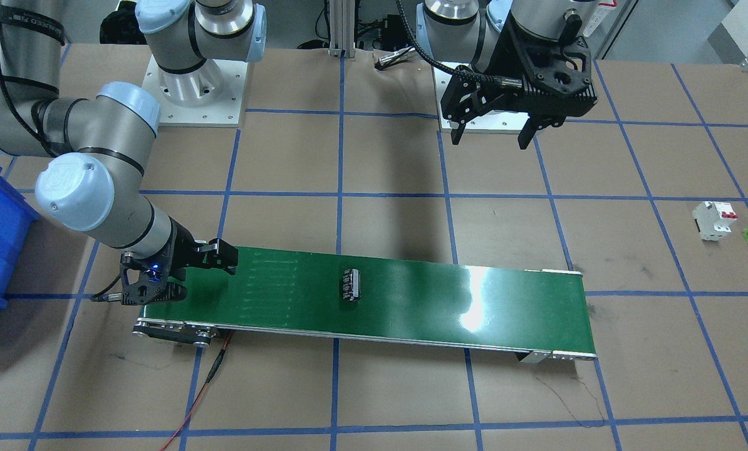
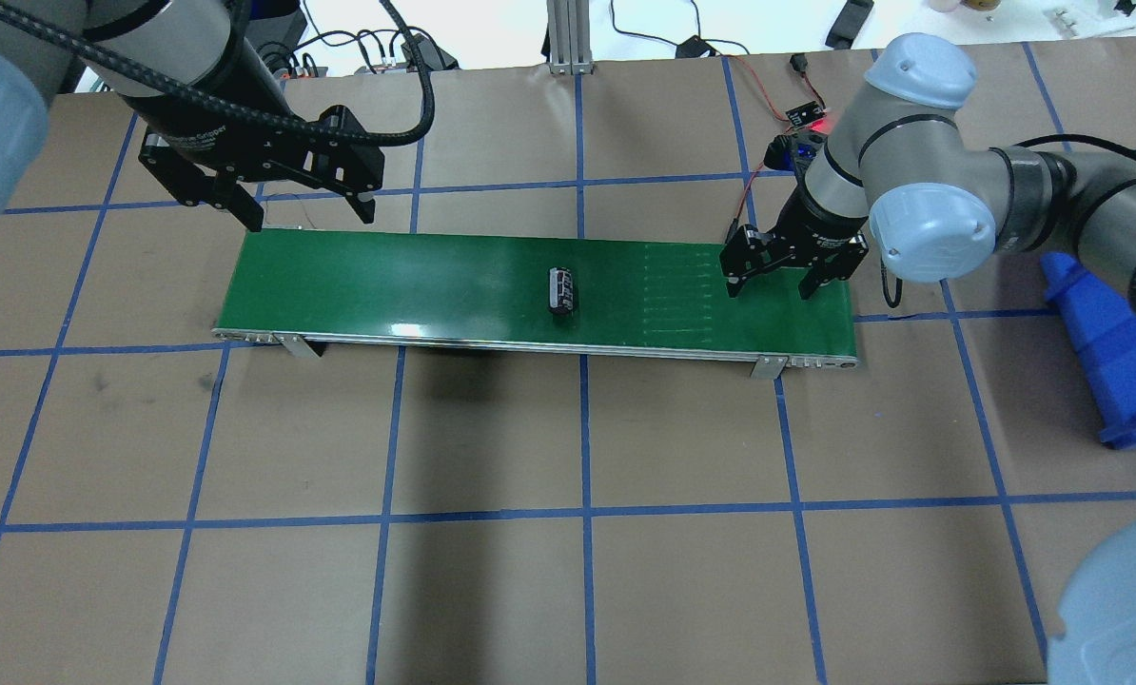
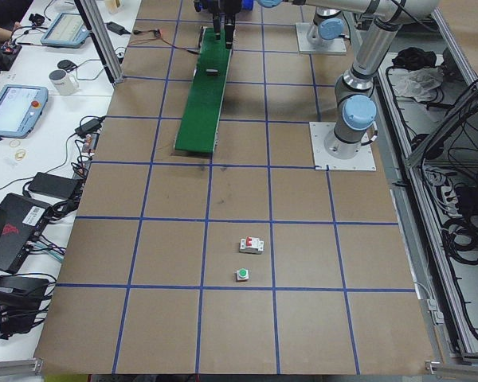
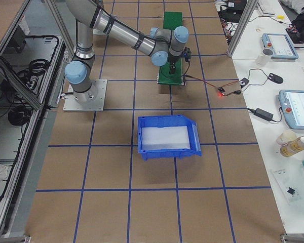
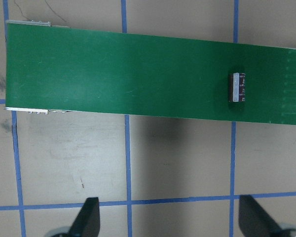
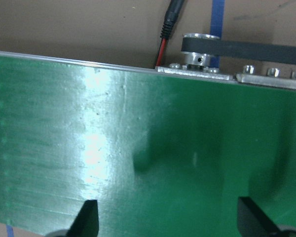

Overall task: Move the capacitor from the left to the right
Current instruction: 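Hold the right gripper above the belt while the capacitor rides toward it, then lower the right gripper and grasp the capacitor on the belt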

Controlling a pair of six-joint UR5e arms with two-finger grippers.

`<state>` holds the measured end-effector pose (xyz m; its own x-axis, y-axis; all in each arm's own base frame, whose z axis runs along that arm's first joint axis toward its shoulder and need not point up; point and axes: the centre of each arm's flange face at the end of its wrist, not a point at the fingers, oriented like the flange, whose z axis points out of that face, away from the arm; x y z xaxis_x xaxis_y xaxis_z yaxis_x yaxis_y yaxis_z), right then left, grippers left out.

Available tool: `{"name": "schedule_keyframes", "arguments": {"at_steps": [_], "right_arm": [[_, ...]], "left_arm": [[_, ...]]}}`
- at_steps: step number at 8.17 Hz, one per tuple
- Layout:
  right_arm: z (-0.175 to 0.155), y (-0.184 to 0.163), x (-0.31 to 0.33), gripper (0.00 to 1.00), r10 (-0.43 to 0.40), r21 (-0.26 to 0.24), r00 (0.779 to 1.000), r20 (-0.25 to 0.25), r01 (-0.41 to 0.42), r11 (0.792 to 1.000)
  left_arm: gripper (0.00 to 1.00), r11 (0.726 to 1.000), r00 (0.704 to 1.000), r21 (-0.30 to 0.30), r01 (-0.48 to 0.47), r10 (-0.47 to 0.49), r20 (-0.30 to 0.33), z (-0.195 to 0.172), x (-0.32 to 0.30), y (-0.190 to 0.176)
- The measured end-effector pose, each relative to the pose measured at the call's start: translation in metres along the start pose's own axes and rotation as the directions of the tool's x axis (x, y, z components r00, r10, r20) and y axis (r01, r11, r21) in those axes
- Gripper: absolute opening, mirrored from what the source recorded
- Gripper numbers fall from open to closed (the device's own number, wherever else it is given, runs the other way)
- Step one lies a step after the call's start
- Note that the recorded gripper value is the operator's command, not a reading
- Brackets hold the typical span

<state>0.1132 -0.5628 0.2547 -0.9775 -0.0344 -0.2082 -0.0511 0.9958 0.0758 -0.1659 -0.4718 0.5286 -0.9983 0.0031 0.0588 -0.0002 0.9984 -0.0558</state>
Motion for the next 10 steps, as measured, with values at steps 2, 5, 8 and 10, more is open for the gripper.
{"name": "schedule_keyframes", "arguments": {"at_steps": [2, 5, 8, 10], "right_arm": [[-0.001, 0.001, -0.001, 0.98, 0.018, 0.001, 1.000, -0.002, -0.018, 1.000], [-0.002, 0.003, -0.013, 0.99, 0.060, 0.006, 0.998, -0.010, -0.060, 0.998], [-0.003, 0.008, -0.043, 0.99, 0.080, 0.020, 0.997, -0.018, -0.080, 0.997], [-0.002, 0.012, -0.063, 0.96, 0.095, 0.031, 0.995, -0.020, -0.094, 0.995]], "left_arm": [[1.00, 1.000, 1.000, 0.001, 0.000, 0.000, 0.000, 0.000, 0.000, 0.000], [1.00, 1.000, 1.000, 0.000, 0.001, -0.001, 0.001, 0.000, 0.000, 0.001], [1.00, 1.000, 1.000, 0.000, 0.000, 0.000, 0.001, 0.000, 0.000, 0.001], [1.00, 1.000, 1.000, 0.000, 0.000, 0.000, 0.001, 0.000, 0.000, 0.001]]}}
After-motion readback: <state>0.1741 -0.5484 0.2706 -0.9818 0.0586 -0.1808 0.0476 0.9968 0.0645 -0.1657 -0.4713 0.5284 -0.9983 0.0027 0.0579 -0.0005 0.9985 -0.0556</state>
